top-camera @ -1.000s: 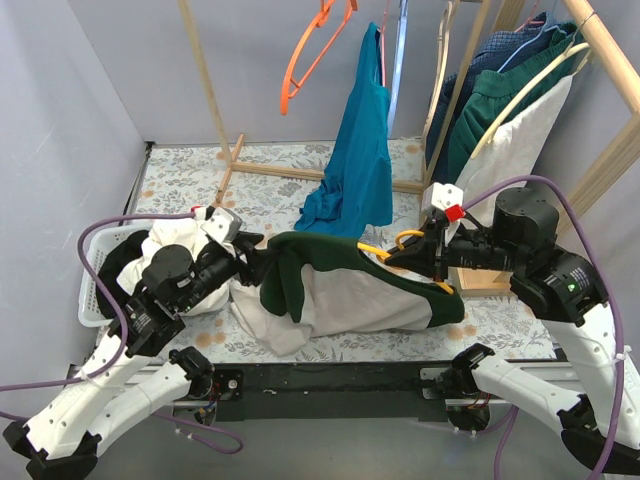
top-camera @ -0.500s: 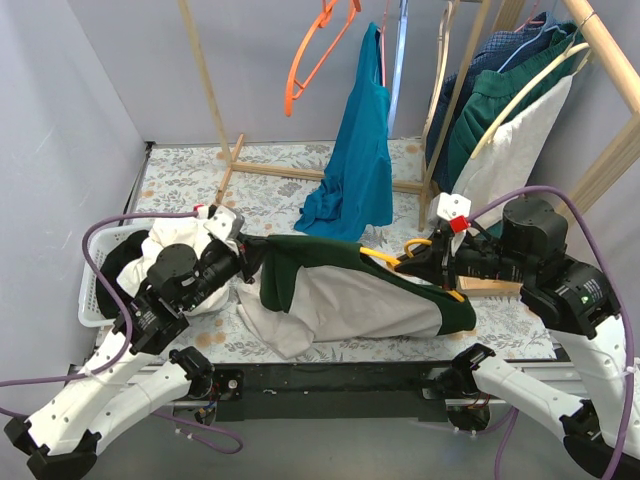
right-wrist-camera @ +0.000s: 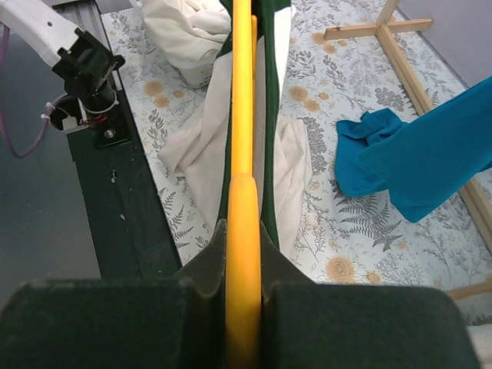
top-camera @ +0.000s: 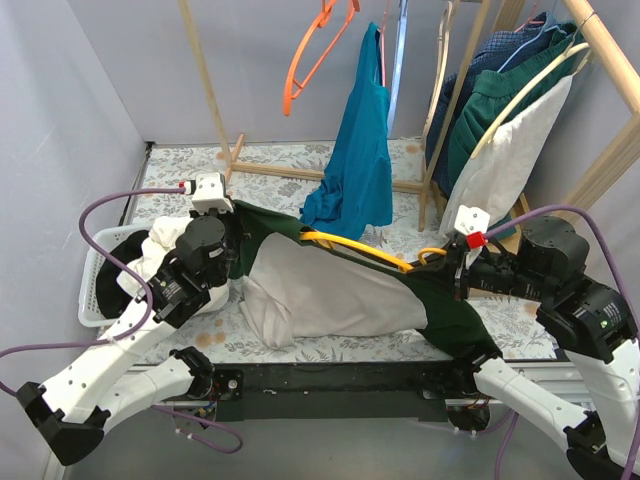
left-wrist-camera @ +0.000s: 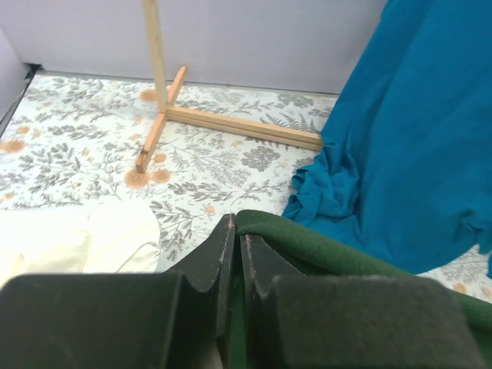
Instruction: Remove the t-shirt from the hanger
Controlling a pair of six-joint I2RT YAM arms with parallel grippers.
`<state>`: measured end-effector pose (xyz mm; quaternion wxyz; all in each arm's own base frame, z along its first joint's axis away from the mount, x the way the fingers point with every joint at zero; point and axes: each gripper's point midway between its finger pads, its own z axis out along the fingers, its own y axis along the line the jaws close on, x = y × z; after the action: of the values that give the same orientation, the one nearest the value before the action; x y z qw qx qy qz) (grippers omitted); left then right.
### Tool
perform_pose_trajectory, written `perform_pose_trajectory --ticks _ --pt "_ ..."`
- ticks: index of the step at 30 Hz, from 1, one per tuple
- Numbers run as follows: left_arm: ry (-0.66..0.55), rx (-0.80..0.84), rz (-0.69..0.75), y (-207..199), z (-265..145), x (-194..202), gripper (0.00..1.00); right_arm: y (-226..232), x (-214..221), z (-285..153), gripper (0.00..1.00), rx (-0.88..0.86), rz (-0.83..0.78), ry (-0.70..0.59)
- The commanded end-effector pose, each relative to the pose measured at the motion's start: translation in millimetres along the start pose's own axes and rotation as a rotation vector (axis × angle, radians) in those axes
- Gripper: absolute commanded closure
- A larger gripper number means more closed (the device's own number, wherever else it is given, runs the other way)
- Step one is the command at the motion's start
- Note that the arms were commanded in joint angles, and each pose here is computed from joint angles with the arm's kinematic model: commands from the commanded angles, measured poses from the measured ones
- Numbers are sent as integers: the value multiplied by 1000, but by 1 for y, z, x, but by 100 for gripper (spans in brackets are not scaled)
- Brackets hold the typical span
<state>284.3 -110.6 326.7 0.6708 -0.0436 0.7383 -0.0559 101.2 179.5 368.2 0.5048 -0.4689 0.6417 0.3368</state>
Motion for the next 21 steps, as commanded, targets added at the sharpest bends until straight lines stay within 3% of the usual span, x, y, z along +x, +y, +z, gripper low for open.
perform_pose_trajectory --ticks 1,11,17,21 --pt "-76 -223 -70 42 -4 -24 100 7 -18 -31 99 65 -33 -50" --pt "127 -101 -33 18 2 38 100 0 -64 -48 99 157 -103 -236" --pt "181 3 -46 2 -2 53 100 -11 -65 -28 99 137 -81 -219" --pt "185 87 -13 -8 -8 48 100 -26 -48 0 99 118 -41 -134"
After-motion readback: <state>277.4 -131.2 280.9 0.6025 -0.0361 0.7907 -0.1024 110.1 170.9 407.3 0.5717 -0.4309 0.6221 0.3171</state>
